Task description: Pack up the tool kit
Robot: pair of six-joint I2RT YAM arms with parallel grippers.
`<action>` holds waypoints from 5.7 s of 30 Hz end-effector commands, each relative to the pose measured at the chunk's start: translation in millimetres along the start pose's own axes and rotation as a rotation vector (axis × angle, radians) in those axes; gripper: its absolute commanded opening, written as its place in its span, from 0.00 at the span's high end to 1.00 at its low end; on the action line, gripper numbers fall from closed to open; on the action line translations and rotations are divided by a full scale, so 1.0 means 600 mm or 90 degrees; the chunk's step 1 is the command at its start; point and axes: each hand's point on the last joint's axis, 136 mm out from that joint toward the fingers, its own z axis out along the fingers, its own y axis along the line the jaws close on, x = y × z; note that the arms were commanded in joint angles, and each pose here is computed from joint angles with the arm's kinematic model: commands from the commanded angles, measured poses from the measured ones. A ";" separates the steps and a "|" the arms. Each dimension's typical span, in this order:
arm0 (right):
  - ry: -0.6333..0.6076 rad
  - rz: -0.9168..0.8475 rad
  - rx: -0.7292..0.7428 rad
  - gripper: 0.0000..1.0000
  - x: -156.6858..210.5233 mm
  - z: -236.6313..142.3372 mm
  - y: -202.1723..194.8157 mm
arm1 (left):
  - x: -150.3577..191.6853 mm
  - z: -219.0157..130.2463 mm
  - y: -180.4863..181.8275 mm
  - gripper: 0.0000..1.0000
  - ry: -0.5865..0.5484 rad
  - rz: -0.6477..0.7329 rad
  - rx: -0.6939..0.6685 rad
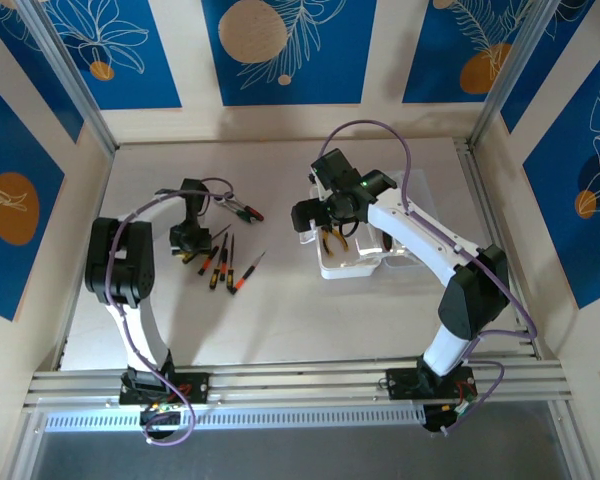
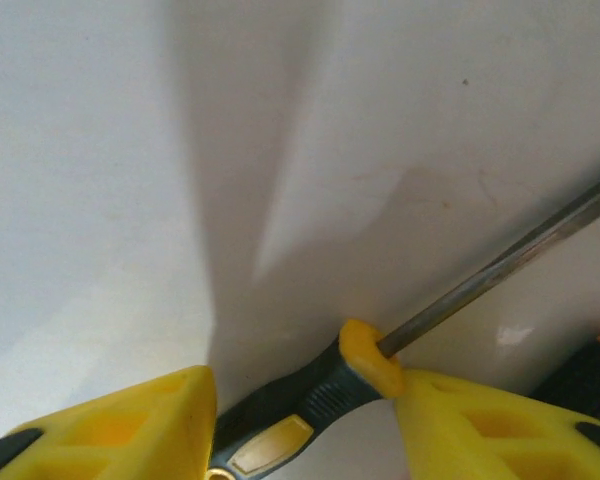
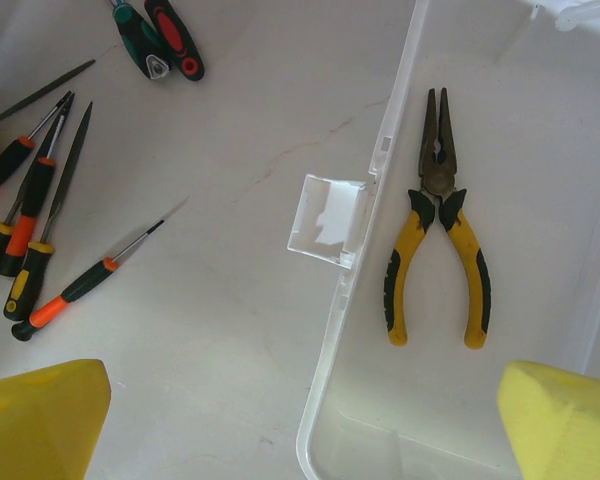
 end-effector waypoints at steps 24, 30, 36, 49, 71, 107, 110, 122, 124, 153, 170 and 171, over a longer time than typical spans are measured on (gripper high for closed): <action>-0.009 0.052 -0.123 0.01 0.006 -0.031 0.014 | -0.033 -0.136 -0.041 1.00 -0.104 -0.020 0.162; -0.059 0.089 -0.290 0.01 -0.029 -0.070 0.065 | -0.059 -0.309 -0.167 1.00 -0.243 -0.014 0.520; -0.111 0.126 -0.405 0.00 -0.080 -0.102 0.103 | -0.048 -0.415 -0.256 1.00 -0.285 0.049 0.693; -0.145 0.190 -0.423 0.27 -0.140 -0.079 0.086 | 0.006 -0.476 -0.392 1.00 -0.264 0.163 0.814; -0.139 0.184 -0.460 0.89 -0.153 -0.065 0.099 | 0.029 -0.474 -0.427 1.00 -0.225 0.200 0.832; 0.125 0.110 0.247 1.00 0.027 -0.043 -0.369 | 0.006 -0.200 -0.109 0.01 -0.165 0.050 0.242; 0.130 0.100 0.254 1.00 0.027 -0.027 -0.372 | 0.007 -0.188 -0.108 0.02 -0.152 0.055 0.238; 0.136 0.107 0.247 0.72 0.026 -0.009 -0.380 | 0.020 -0.173 -0.105 0.10 -0.131 0.057 0.237; 0.130 0.107 0.251 0.71 0.019 -0.017 -0.381 | 0.026 -0.171 -0.102 0.13 -0.129 0.053 0.232; 0.043 0.072 0.078 0.01 -0.038 -0.046 -0.213 | 0.035 -0.041 -0.061 0.62 -0.045 0.012 0.150; -0.017 0.062 0.014 0.01 -0.050 -0.098 -0.168 | 0.023 -0.035 -0.058 1.00 -0.026 -0.009 0.136; -0.025 0.066 0.001 0.01 -0.048 -0.104 -0.161 | 0.022 -0.054 -0.059 1.00 -0.040 -0.009 0.145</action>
